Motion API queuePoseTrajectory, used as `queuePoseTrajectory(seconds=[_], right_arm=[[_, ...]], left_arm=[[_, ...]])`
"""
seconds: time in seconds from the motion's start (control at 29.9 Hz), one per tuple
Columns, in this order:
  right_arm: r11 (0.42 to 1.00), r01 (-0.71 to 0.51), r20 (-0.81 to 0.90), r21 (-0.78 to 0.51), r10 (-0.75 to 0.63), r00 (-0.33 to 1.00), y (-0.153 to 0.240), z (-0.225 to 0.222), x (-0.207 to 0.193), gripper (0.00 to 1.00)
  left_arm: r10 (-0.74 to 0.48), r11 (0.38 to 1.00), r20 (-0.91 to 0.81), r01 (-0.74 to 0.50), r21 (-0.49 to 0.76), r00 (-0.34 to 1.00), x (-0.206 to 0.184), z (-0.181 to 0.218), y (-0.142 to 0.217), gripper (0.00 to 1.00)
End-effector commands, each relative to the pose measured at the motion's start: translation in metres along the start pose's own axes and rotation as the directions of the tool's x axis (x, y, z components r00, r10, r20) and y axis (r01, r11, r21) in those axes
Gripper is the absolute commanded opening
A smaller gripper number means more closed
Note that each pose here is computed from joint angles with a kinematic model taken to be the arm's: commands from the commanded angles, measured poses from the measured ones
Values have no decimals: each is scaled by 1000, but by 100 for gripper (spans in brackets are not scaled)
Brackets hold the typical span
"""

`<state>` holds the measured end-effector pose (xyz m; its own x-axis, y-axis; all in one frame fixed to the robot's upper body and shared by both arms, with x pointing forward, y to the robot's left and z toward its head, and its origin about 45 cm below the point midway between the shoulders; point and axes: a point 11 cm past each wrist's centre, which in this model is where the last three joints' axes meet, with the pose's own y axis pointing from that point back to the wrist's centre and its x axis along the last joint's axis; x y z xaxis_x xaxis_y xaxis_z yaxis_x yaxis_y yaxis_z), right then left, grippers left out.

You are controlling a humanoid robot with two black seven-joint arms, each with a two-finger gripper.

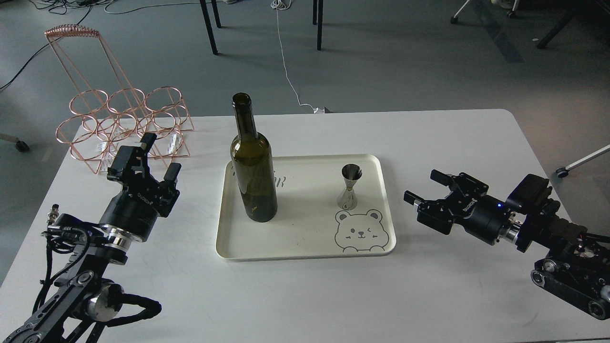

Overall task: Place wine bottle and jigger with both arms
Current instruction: 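Move the right gripper toward the metal jigger on the tray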

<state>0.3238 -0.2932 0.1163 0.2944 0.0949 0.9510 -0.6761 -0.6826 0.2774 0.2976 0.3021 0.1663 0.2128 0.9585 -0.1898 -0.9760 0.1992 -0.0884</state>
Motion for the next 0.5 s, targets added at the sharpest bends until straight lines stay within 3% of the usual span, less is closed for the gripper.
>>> queuePoseTrajectory(seconds=[0.0, 0.47], right_arm=[[1000, 17, -14, 18, -17, 1000, -15, -8, -13, 98], [997, 1, -18, 78, 1, 1000, -61, -37, -19, 94]], left_arm=[[0, 1000, 5, 0, -1, 1000, 1, 1, 0, 98], [0, 1000, 4, 0, -3, 1000, 1, 2, -1, 98]])
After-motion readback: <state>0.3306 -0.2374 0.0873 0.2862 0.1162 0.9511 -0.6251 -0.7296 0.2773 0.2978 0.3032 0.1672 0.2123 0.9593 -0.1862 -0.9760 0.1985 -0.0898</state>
